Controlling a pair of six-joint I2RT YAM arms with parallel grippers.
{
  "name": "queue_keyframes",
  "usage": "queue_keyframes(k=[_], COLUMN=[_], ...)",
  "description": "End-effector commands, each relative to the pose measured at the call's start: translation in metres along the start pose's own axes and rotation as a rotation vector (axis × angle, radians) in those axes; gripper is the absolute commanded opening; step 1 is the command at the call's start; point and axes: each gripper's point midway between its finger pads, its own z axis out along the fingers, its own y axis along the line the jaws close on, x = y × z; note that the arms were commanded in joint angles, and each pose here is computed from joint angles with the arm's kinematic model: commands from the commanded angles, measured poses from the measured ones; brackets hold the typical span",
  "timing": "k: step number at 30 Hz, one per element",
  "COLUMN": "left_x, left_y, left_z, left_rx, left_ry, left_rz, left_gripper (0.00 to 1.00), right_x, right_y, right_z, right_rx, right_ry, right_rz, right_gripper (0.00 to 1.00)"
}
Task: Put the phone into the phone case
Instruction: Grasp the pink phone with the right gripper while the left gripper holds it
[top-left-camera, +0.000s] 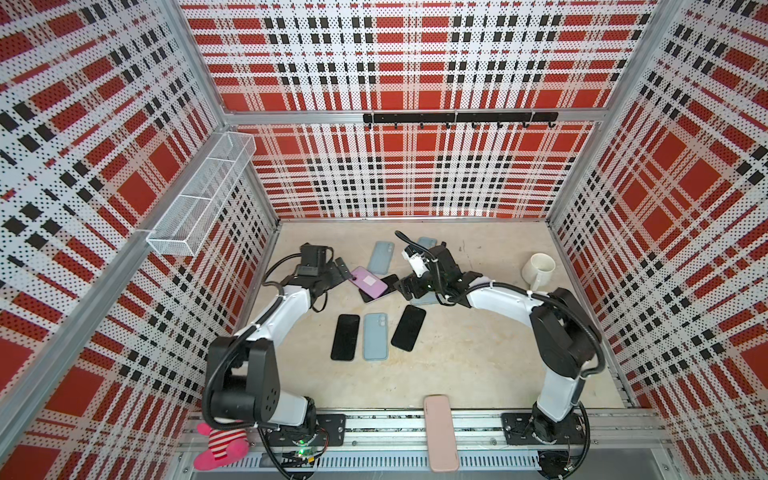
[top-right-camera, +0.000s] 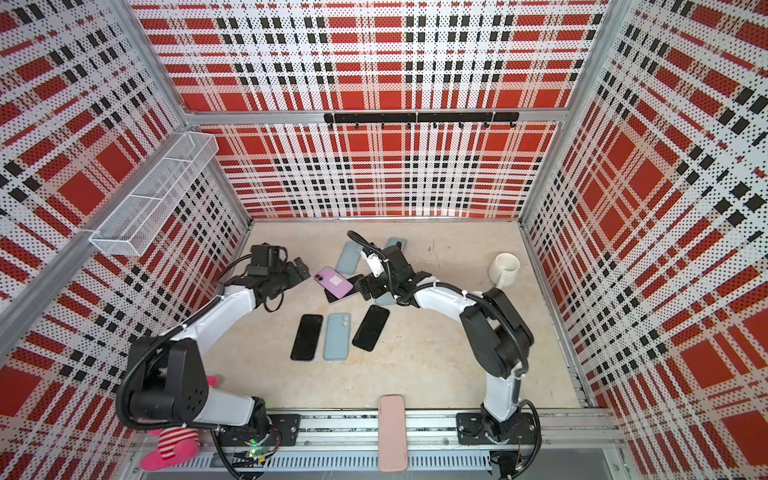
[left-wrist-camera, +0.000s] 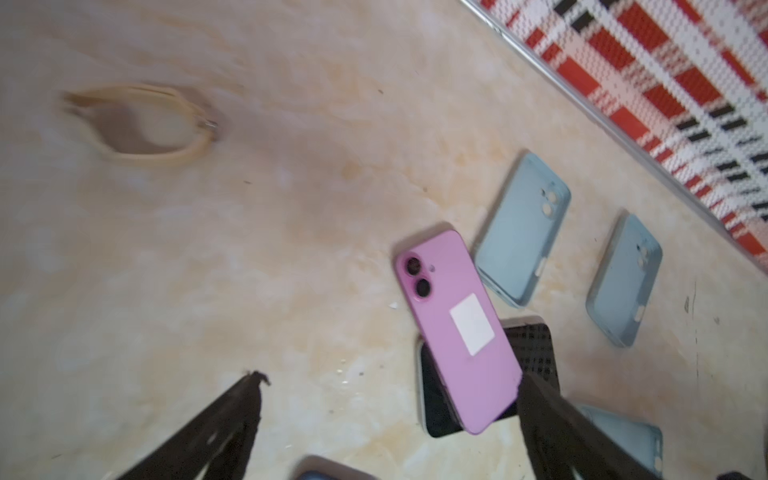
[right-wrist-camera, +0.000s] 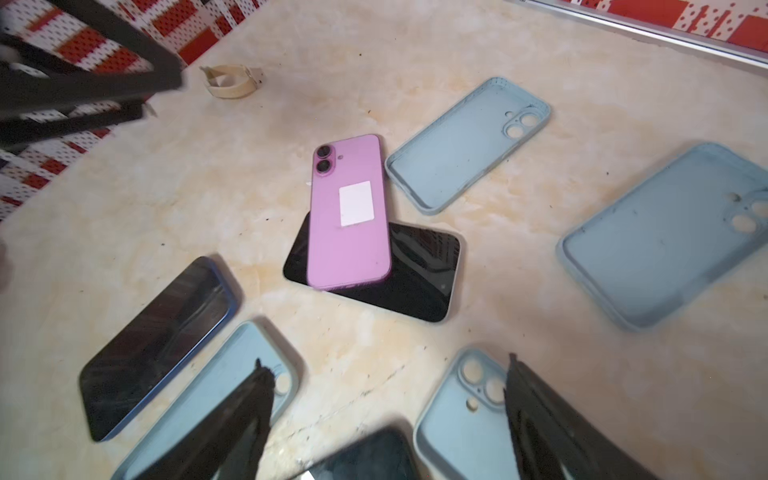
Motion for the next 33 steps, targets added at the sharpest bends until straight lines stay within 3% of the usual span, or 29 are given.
queue_keyframes(k=[1,7,16,27,30,33], left_x=[0.002,0.003,0.000,-0.001,-0.001,-0.003], left_y=[-0.005,-0.022,-0.024,-0.024,-0.025,-0.025], left_z=[-0.016,-0.032,-0.043,-0.044,-0.044,-0.044], left_rx=[0.073,0.246,0.293,0.301,0.304,0.304], left_ry=[-0.011,-0.036,-0.039,-0.044,-0.045,-0.048], left_rz=[0.000,-0.055,-0.009,0.025,0.032,0.037], left_gripper=[0.98,0.98,0.98,0.98,0.98,0.98], right_x=[0.012,-0.005,0.016,0.051,0.059,0.066], right_y=[0.005,0.022,0.039,0.027,0.025,0.026], right_z=[0.027,0.082,0.129,0.146,0.149,0.149], right_rx=[-0.008,-0.022,-0.043,0.032,0.039,0.035], right_ry=[0.110,0.141,0.224,0.303,0.324,0.341], right_rz=[-0.068,-0.119,-0.129,-0.155,-0.150,-0.144], right_gripper=[0.90,0.97,1.00,0.98,0.96,0.88])
